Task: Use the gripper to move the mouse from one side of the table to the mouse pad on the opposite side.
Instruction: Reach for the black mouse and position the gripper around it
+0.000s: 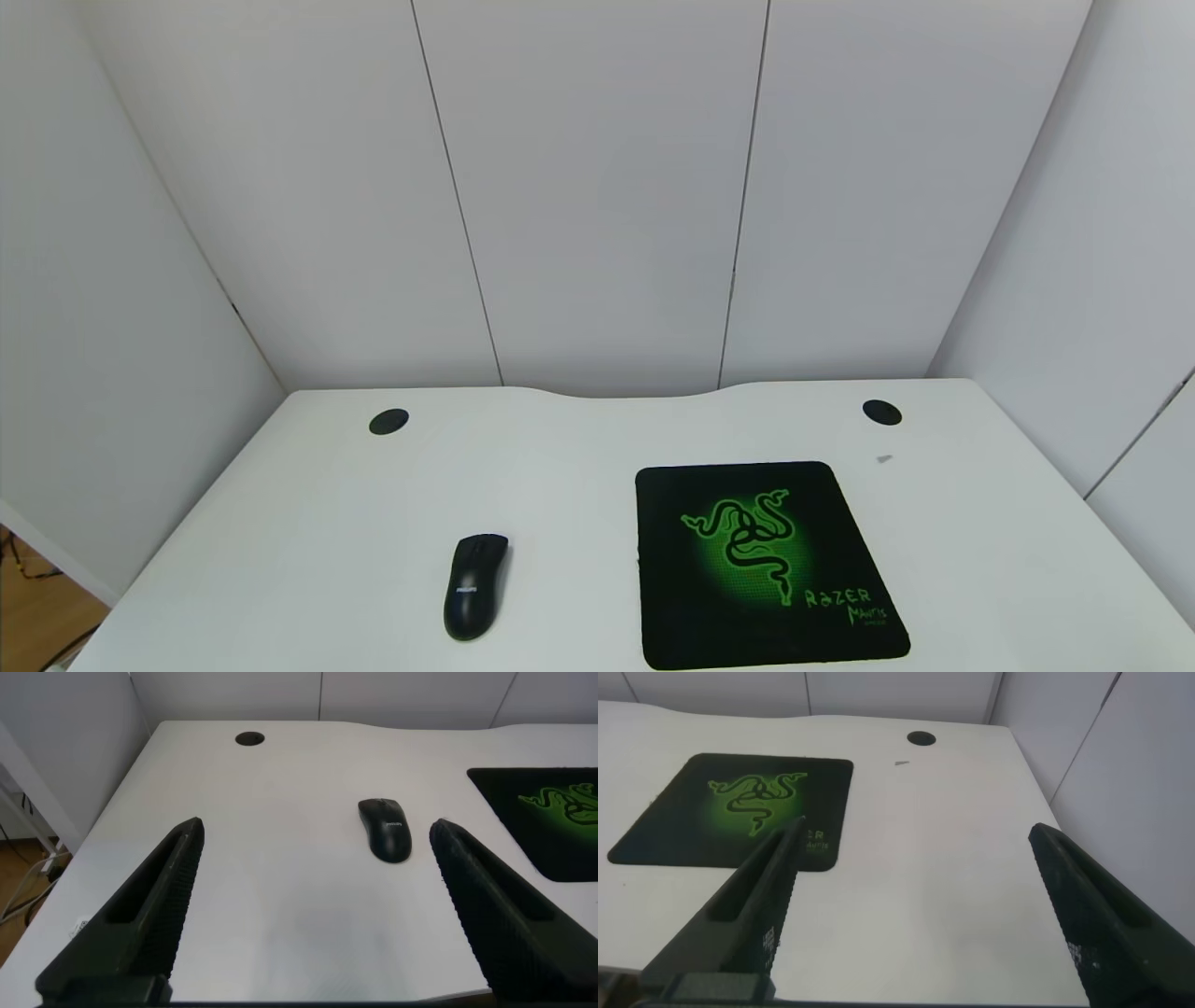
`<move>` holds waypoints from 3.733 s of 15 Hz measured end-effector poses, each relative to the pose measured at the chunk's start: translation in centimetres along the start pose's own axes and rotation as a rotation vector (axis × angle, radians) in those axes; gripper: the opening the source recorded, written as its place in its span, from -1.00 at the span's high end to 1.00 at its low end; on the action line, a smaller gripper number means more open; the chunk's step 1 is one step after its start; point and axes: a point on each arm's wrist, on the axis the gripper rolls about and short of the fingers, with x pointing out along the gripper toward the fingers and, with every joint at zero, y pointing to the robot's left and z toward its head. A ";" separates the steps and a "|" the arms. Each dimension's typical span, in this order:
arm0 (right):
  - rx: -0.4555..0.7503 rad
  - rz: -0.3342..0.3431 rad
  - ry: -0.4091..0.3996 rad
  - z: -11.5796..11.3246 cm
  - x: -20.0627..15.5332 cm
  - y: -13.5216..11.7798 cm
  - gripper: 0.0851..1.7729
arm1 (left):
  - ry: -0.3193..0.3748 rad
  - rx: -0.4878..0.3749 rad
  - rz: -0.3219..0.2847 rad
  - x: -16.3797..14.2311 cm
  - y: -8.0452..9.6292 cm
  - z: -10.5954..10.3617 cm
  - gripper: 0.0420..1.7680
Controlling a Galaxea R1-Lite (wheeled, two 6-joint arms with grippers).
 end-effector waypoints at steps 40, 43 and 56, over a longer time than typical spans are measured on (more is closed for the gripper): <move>0.000 0.000 0.000 0.0 0.0 0.0 -0.93 | 1.053 -0.078 -0.042 25.7 -7.8 12.0 -0.94; 0.000 0.000 0.000 0.0 0.0 0.0 -0.93 | 1.122 -0.052 -0.043 27.7 -9.0 10.0 -0.94; 0.000 0.000 0.000 0.0 0.0 0.0 -0.93 | 1.312 -0.010 -0.004 31.5 -12.1 1.5 -0.94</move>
